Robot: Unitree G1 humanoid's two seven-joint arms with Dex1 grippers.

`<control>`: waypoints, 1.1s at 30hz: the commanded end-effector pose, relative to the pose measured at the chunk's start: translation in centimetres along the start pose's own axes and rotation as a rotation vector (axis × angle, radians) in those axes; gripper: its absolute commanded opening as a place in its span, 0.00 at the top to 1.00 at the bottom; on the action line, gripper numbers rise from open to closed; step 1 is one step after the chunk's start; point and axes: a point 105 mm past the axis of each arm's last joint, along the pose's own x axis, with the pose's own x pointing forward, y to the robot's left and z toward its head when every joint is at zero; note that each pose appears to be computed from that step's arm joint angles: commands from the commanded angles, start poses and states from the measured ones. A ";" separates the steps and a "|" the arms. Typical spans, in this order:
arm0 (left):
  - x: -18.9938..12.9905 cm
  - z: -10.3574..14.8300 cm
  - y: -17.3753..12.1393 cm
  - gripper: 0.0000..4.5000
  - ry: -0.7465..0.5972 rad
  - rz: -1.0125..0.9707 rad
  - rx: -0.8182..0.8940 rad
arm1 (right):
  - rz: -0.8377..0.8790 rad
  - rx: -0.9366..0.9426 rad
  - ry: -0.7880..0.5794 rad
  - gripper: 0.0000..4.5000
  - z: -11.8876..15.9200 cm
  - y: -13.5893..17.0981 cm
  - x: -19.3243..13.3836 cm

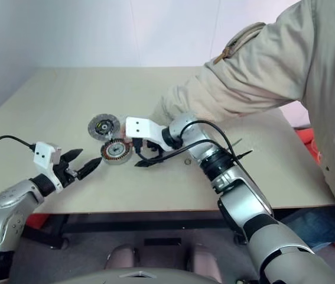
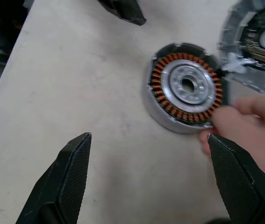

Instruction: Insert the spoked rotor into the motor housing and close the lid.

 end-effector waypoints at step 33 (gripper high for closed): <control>-2.2 1.0 -1.2 0.00 -0.057 -0.009 0.037 | 0.112 -0.567 0.380 0.01 1.4 -2.3 4.6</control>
